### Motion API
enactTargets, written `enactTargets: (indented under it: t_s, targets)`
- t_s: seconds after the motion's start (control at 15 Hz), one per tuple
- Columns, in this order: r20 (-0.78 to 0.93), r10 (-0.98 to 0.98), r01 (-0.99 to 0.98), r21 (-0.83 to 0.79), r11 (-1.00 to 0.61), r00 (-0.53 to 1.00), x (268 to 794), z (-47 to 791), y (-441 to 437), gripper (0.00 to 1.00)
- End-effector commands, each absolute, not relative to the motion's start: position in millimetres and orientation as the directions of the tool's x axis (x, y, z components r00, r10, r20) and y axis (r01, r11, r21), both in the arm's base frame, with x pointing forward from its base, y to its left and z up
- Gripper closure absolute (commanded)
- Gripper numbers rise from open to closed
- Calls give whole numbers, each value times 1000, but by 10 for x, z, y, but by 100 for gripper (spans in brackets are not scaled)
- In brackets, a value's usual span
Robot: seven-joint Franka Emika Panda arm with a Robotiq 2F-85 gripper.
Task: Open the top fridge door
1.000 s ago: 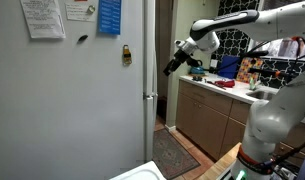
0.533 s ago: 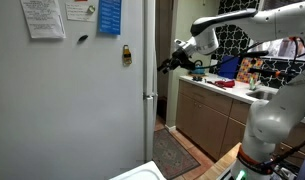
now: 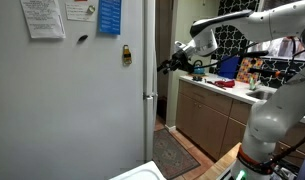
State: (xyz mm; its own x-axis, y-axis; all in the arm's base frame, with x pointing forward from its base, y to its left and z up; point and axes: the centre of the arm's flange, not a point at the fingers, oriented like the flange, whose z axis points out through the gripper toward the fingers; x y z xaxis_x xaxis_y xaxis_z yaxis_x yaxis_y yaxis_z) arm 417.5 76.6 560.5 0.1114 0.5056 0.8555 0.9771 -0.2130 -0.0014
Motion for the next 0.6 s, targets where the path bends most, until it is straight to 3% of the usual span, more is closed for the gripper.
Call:
enactTargets:
  t_s: [0.0,0.53]
  targets:
    - [855,506,977,-1,-213,111,4175,5605,768,0]
    - [865,495,981,14,-195,86,4196,5601,836,0]
